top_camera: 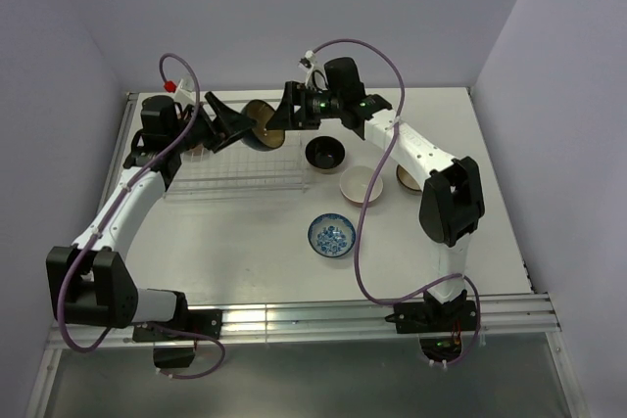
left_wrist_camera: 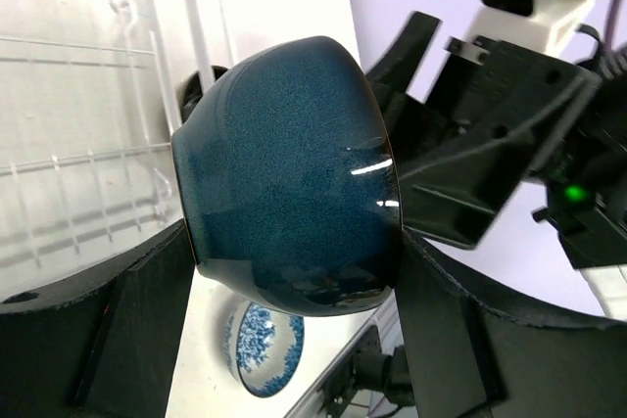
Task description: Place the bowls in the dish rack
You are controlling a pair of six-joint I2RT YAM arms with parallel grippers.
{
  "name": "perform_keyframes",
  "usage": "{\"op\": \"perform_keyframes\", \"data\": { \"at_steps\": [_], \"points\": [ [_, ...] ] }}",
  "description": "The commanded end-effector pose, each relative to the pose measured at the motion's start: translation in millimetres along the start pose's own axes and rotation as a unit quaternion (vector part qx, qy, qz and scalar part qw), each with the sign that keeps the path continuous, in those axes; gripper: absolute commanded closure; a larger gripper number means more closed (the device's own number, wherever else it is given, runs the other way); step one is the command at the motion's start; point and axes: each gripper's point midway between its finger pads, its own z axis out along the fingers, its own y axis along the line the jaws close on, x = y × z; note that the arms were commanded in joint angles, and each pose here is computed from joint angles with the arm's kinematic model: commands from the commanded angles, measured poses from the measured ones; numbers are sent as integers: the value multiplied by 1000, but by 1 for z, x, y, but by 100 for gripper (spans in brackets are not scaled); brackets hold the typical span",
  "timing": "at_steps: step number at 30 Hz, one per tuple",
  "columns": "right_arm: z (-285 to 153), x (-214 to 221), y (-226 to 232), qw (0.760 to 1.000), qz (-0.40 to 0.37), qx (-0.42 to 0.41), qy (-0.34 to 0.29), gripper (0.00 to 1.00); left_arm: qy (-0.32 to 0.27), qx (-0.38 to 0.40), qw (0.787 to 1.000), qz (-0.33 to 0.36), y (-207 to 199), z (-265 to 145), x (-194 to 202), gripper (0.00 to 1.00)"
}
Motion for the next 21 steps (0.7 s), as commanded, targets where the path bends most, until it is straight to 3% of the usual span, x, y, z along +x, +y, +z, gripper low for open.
{"op": "perform_keyframes", "data": {
  "at_steps": [1, 8, 21],
  "points": [
    [-9, -26, 26, 999, -35, -16, -33, 18, -55, 17, 997, 46, -22, -5, -35, 100],
    [-15, -33, 20, 998, -31, 0, -47, 11, -76, -12, 995, 55, -5, 0, -51, 100],
    [-21, -33, -31, 993, -24, 99, -56, 10, -127, -134, 976, 115, 38, 4, -96, 100]
  ]
}}
